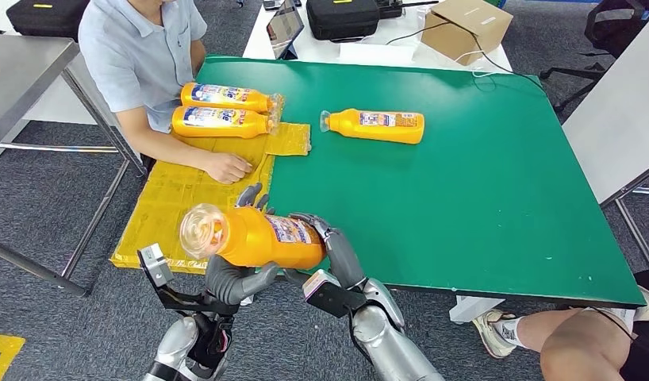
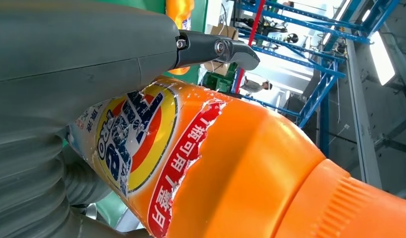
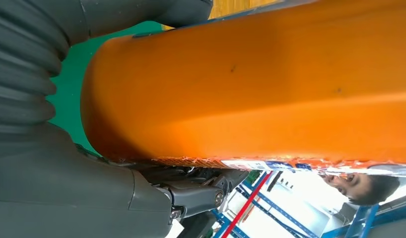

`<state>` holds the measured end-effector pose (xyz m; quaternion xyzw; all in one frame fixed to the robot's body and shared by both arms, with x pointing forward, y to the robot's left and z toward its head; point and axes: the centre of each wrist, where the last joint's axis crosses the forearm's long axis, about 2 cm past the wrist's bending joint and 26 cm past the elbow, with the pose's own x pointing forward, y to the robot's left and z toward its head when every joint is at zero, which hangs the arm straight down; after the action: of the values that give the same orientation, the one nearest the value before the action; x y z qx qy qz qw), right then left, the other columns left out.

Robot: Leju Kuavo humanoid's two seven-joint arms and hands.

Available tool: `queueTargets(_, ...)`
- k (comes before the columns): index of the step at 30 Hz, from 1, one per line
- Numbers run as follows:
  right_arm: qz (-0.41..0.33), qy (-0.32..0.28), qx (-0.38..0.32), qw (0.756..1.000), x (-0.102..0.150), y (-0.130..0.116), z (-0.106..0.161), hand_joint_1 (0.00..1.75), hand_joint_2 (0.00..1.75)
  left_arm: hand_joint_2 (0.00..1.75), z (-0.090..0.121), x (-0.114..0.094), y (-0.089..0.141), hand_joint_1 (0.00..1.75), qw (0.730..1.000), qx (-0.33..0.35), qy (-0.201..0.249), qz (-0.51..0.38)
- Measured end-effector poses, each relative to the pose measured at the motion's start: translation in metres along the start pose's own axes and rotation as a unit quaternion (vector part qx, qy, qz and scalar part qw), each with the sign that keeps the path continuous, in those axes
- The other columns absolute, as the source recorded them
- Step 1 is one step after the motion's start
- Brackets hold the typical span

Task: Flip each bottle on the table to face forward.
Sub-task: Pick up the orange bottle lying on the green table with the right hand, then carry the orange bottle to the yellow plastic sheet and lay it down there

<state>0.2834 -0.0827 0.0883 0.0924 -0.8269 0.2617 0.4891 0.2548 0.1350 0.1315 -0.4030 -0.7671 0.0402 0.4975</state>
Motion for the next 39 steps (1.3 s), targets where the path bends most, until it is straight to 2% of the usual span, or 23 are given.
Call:
queueTargets(6,-0.004,-0.008,0.007,1.000,0.002,0.005,-0.005,1.75,1.75,1.75,-0.003,0.000,0.000,0.00,1.000,-0.009,-0.005,0.010)
queueTargets(7,-0.004,-0.009,0.009,1.000,0.003,0.006,-0.006,1.75,1.75,1.75,-0.004,0.000,0.000,0.05,1.000,-0.009,-0.005,0.009)
queueTargets(9,-0.005,-0.010,0.015,1.000,0.005,0.008,-0.009,1.71,1.75,1.75,-0.005,0.000,0.001,0.93,1.000,-0.011,-0.005,0.002)
queueTargets(10,-0.005,-0.009,0.018,1.000,0.006,0.009,-0.010,1.61,1.75,1.75,-0.006,0.000,0.001,1.36,1.000,-0.012,-0.005,-0.003)
queueTargets(11,-0.005,-0.007,0.021,1.000,0.006,0.009,-0.012,1.28,1.75,1.75,-0.008,0.000,0.001,1.75,1.000,-0.012,-0.005,-0.008)
queueTargets(13,-0.003,-0.003,0.028,1.000,0.007,0.010,-0.014,0.44,1.75,1.75,-0.010,0.000,0.002,1.75,1.000,-0.009,-0.004,-0.016)
queueTargets(14,-0.002,-0.001,0.032,0.999,0.007,0.011,-0.015,0.11,1.75,1.75,-0.011,-0.001,0.003,1.75,1.000,-0.007,-0.003,-0.018)
queueTargets(15,-0.002,0.001,0.039,0.999,0.008,0.012,-0.016,0.00,1.75,1.75,-0.012,-0.001,0.004,1.75,1.000,-0.005,-0.001,-0.020)
queueTargets(16,-0.002,0.002,0.045,0.999,0.008,0.013,-0.016,0.00,1.75,1.75,-0.012,-0.001,0.004,1.75,1.000,-0.002,0.002,-0.020)
queueTargets(20,-0.002,0.004,0.059,0.998,0.009,0.018,-0.016,0.00,0.00,1.75,-0.016,-0.002,0.007,1.75,1.000,0.009,0.016,-0.023)
queueTargets(31,0.016,0.007,0.064,0.998,0.006,0.020,-0.013,0.00,0.00,1.75,-0.029,-0.004,0.015,1.75,0.996,0.035,0.048,-0.061)
queueTargets(35,0.036,0.016,0.055,0.998,0.003,0.016,-0.011,0.00,0.00,1.75,-0.038,-0.004,0.027,1.75,0.986,0.061,0.077,-0.138)
queueTargets(39,0.045,0.023,0.046,0.998,0.000,0.012,-0.011,0.00,0.00,1.75,-0.052,0.002,0.048,1.75,0.968,0.060,0.101,-0.222)
